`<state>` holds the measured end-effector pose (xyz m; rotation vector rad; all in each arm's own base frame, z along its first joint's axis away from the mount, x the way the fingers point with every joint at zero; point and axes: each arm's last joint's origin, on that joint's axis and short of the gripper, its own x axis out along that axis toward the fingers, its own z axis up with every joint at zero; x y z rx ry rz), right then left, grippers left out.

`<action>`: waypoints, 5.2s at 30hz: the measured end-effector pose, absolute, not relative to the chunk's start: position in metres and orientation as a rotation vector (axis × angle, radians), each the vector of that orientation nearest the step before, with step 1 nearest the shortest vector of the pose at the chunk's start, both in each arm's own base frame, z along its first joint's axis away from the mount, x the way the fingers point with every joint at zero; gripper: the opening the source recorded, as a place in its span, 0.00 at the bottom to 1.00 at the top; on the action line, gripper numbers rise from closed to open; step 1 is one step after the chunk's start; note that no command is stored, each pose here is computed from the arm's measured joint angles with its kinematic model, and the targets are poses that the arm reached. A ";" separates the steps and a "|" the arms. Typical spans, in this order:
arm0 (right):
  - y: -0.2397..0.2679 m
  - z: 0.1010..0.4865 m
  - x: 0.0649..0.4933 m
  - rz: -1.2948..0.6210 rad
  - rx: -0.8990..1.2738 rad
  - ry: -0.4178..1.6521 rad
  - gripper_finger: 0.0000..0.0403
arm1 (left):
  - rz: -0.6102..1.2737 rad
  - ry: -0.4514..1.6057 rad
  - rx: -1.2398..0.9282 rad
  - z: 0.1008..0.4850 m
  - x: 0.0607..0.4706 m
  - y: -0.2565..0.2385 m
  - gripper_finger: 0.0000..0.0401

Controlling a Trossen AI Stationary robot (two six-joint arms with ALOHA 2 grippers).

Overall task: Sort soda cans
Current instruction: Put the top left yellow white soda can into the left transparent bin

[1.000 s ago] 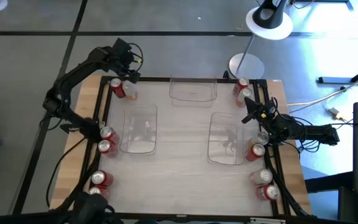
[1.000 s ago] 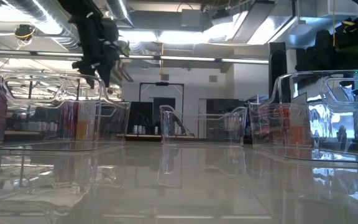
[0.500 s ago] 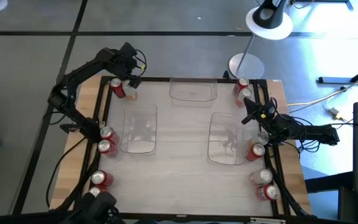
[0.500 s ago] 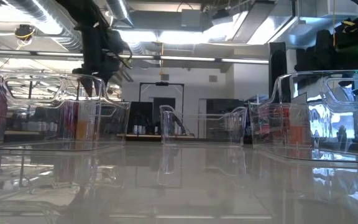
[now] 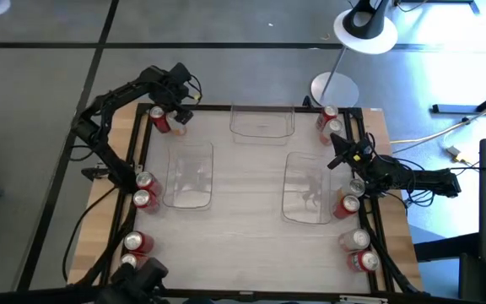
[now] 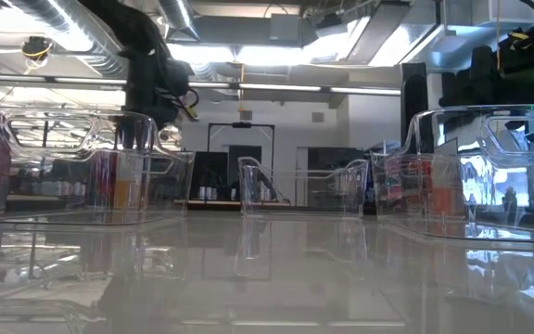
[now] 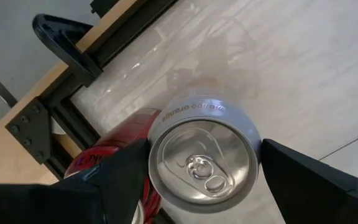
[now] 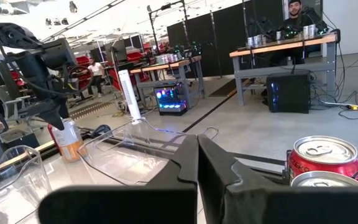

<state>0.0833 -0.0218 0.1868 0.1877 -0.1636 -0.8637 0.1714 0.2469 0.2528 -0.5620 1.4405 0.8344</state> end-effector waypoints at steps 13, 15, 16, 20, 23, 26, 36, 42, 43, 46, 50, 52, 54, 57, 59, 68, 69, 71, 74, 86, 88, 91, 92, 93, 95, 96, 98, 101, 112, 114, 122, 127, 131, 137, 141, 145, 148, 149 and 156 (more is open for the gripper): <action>-0.022 0.187 0.083 -0.882 0.188 -0.164 0.00 | 0.698 1.547 -0.439 0.250 0.178 0.239 0.73; -0.022 0.187 0.083 -0.882 0.188 -0.164 0.00 | 0.671 1.555 -0.423 0.250 0.177 0.238 0.73; -0.022 0.187 0.083 -0.882 0.188 -0.164 0.00 | 0.657 1.554 -0.416 0.250 0.178 0.239 0.73; -0.022 0.187 0.083 -0.882 0.188 -0.164 0.00 | 0.651 1.533 -0.411 0.250 0.179 0.240 0.73; -0.022 0.187 0.083 -0.882 0.188 -0.164 0.00 | 0.681 1.502 -0.429 0.249 0.180 0.242 0.73; -0.022 0.187 0.083 -0.882 0.188 -0.165 0.00 | 0.707 1.482 -0.452 0.249 0.178 0.245 0.73; -0.022 0.187 0.083 -0.886 0.161 -0.152 0.00 | 0.691 1.490 -0.459 0.249 0.174 0.246 0.73; -0.022 0.187 0.083 -0.892 0.162 -0.153 0.00 | 0.692 1.486 -0.449 0.250 0.175 0.247 0.73; -0.022 0.187 0.083 -0.892 0.161 -0.152 0.00 | 0.693 1.485 -0.450 0.251 0.175 0.248 0.73; -0.022 0.187 0.083 -0.892 0.161 -0.152 0.00 | 0.702 1.494 -0.463 0.251 0.174 0.247 0.73; -0.022 0.187 0.083 -0.894 0.161 -0.152 0.00 | 0.730 1.493 -0.460 0.251 0.174 0.247 0.74; -0.022 0.187 0.083 -0.894 0.161 -0.152 0.00 | 0.735 1.508 -0.448 0.251 0.175 0.246 0.75; -0.022 0.187 0.083 -0.894 0.161 -0.152 0.00 | 0.740 1.517 -0.443 0.250 0.175 0.246 0.79; -0.022 0.187 0.083 -0.894 0.161 -0.152 0.00 | 0.741 1.532 -0.446 0.248 0.174 0.246 0.88; -0.022 0.187 0.083 -0.894 0.161 -0.152 0.00 | 0.728 1.541 -0.431 0.249 0.175 0.245 0.94; -0.022 0.187 0.083 -0.895 0.161 -0.152 0.00 | 0.766 1.532 -0.466 0.248 0.175 0.243 0.97; -0.022 0.187 0.083 -0.895 0.161 -0.152 0.00 | 0.760 1.542 -0.470 0.246 0.174 0.242 0.97; -0.022 0.187 0.083 -0.895 0.161 -0.152 0.00 | 0.742 1.561 -0.465 0.242 0.173 0.240 0.97; -0.022 0.187 0.083 -0.895 0.161 -0.152 0.00 | 0.724 1.580 -0.464 0.235 0.172 0.238 0.97; -0.022 0.187 0.083 -0.895 0.161 -0.152 0.00 | 0.684 1.574 -0.480 0.228 0.171 0.236 0.90; -0.022 0.187 0.083 -0.895 0.161 -0.152 0.00 | 0.676 1.567 -0.487 0.228 0.171 0.236 0.84; -0.022 0.187 0.083 -0.895 0.161 -0.152 0.00 | 0.666 1.570 -0.489 0.227 0.171 0.235 0.72; -0.022 0.187 0.083 -0.895 0.161 -0.152 0.00 | 0.664 1.570 -0.487 0.228 0.171 0.235 0.68; -0.022 0.187 0.083 -0.895 0.161 -0.152 0.00 | 0.662 1.568 -0.488 0.229 0.172 0.235 0.65; -0.022 0.187 0.083 -0.895 0.161 -0.152 0.00 | 0.653 1.572 -0.489 0.233 0.173 0.235 0.64; -0.022 0.187 0.083 -0.895 0.161 -0.152 0.00 | 0.650 1.575 -0.487 0.236 0.174 0.234 0.64; -0.022 0.187 0.083 -0.895 0.158 -0.150 0.00 | 0.655 1.553 -0.469 0.247 0.176 0.232 0.64; -0.022 0.187 0.083 -0.897 0.139 -0.141 0.00 | 0.688 1.520 -0.423 0.269 0.179 0.225 0.64; -0.022 0.187 0.083 -0.897 0.136 -0.140 0.00 | 0.741 1.323 -0.344 0.358 0.181 0.158 0.64; -0.022 0.187 0.083 -0.897 0.137 -0.140 0.00 | 0.728 1.296 -0.335 0.369 0.179 0.142 0.64; -0.022 0.187 0.083 -0.896 0.137 -0.141 0.00 | 0.595 1.235 -0.386 0.388 0.178 0.086 0.64; -0.022 0.187 0.083 -0.887 0.137 -0.140 0.00 | 0.540 1.253 -0.404 0.384 0.185 0.057 0.64; -0.022 0.187 0.083 -0.886 0.138 -0.141 0.00 | 0.517 1.300 -0.418 0.371 0.192 0.038 0.64; -0.022 0.187 0.083 -0.876 0.138 -0.141 0.00 | 0.550 1.375 -0.475 0.328 0.200 0.031 0.64; -0.022 0.187 0.083 -0.875 0.139 -0.142 0.00 | 0.580 1.363 -0.497 0.297 0.206 0.040 0.64; -0.022 0.187 0.083 -0.874 0.140 -0.142 0.00 | 0.630 1.426 -0.523 0.267 0.201 0.051 0.64; -0.022 0.187 0.083 -0.874 0.140 -0.142 0.00 | 0.635 1.413 -0.525 0.251 0.200 0.057 0.64; -0.022 0.187 0.083 -0.874 0.143 -0.143 0.00 | 0.632 1.417 -0.524 0.247 0.199 0.059 0.64; -0.022 0.187 0.084 -0.850 0.150 -0.146 0.00 | 0.611 1.430 -0.504 0.228 0.196 0.064 0.67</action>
